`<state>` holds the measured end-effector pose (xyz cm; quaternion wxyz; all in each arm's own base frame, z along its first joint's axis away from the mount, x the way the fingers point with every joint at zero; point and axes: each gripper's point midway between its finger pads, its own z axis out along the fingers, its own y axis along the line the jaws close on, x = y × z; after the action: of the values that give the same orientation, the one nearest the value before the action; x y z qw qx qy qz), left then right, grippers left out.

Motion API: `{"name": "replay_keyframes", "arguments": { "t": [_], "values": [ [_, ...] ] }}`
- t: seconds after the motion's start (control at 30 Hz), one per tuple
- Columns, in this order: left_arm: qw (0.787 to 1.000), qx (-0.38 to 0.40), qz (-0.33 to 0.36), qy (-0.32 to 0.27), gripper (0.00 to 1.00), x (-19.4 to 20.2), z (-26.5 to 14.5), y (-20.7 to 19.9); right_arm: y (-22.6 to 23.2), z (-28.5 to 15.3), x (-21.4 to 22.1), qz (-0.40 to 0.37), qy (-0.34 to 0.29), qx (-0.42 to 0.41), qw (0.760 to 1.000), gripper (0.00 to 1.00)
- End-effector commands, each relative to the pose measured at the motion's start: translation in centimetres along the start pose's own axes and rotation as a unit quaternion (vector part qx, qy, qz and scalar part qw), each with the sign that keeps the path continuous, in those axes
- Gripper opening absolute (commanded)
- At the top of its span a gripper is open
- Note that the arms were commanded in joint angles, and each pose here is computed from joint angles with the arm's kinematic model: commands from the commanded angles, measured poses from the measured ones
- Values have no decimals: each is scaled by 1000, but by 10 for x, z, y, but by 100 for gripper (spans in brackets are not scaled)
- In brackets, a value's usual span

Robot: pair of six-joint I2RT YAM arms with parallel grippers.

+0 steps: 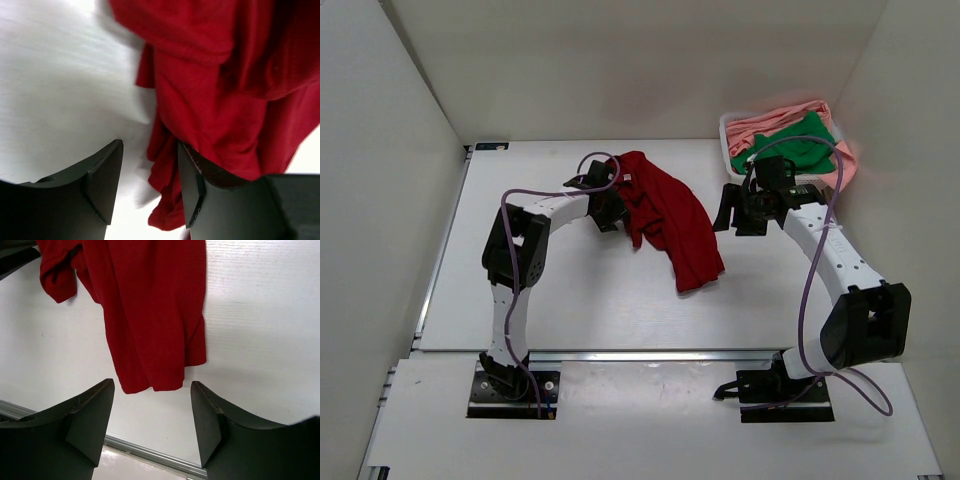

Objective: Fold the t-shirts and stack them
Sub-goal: Flatten out the tshirt

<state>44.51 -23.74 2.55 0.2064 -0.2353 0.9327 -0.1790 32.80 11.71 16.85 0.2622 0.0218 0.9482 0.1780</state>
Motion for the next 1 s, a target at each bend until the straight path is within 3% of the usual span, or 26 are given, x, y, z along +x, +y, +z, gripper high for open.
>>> {"name": "replay_keyframes", "arguments": {
  "t": [0.0, 0.13, 0.27, 0.33, 0.5, 0.7, 0.97],
  "values": [
    [999, 40, -10, 6, 59, 3, 4, -25, 3, 1, 4, 0, 5, -8, 1000, 60],
    [998, 53, -2, 15, 54, 10, 8, -42, 6, 1, 8, 1, 7, -8, 1000, 61],
    [998, 57, 7, 32, 9, 19, 11, -46, 9, 2, 15, 3, 17, -15, 1000, 61],
    [998, 52, 1, 32, 0, 16, 6, -40, 12, 2, 19, 1, 21, -22, 1000, 61],
    [999, 32, 13, -32, 0, -27, -48, -31, 35, 11, 45, -56, 58, -60, 995, 61],
    [993, 58, -46, -92, 0, -70, -150, -2, 50, 40, 84, -116, 87, -59, 988, 63],
    [987, 69, -43, -137, 0, -70, -232, 23, 37, 96, 86, -182, 112, -42, 976, 68]
  ]
}}
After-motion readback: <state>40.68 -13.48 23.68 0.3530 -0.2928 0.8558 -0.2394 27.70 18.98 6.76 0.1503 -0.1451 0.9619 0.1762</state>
